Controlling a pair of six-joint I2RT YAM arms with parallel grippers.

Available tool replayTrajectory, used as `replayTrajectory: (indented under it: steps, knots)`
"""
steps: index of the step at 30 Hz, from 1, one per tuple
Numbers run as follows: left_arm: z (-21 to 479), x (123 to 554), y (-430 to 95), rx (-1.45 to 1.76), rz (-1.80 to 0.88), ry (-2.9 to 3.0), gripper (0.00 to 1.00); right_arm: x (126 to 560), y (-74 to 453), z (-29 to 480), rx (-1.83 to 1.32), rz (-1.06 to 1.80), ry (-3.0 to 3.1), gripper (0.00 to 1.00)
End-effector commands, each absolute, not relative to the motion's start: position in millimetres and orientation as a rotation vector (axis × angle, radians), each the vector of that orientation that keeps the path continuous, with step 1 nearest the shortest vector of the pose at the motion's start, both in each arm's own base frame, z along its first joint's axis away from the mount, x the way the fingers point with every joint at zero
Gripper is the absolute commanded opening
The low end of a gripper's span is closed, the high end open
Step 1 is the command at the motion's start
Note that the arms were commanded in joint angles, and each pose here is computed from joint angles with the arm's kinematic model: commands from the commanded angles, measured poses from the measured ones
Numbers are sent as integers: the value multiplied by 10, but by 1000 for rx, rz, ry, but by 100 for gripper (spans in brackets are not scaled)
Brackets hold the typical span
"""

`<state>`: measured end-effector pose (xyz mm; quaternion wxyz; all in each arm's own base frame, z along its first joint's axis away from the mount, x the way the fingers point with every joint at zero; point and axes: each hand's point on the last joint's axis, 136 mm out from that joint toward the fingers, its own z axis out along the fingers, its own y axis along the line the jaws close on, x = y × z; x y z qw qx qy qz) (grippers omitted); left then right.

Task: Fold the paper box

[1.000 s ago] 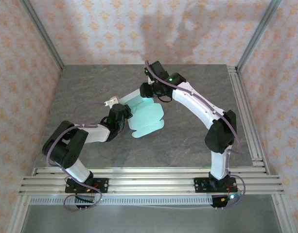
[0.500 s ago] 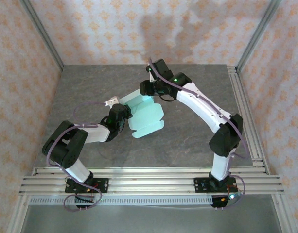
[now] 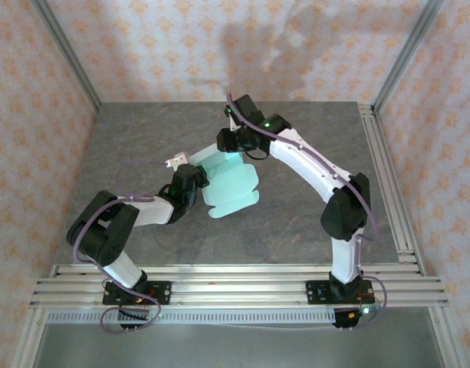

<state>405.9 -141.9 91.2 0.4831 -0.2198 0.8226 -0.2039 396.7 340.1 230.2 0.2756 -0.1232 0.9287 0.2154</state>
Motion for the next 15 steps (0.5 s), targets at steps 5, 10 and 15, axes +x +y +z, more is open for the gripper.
replayTrajectory:
  steps: [5, 10, 15]
  knots:
    - [1025, 4109, -1438, -527, -482, 1974, 0, 3976, 3468, 2338, -336, 584, 2495, 23]
    - [1017, 4109, -1445, -521, -480, 1980, 0, 3976, 3441, 2357, -332, 570, 2491, 18]
    - [1020, 4115, -1447, -521, -479, 1980, 0, 3975, 3433, 2382, -335, 570, 2486, 11]
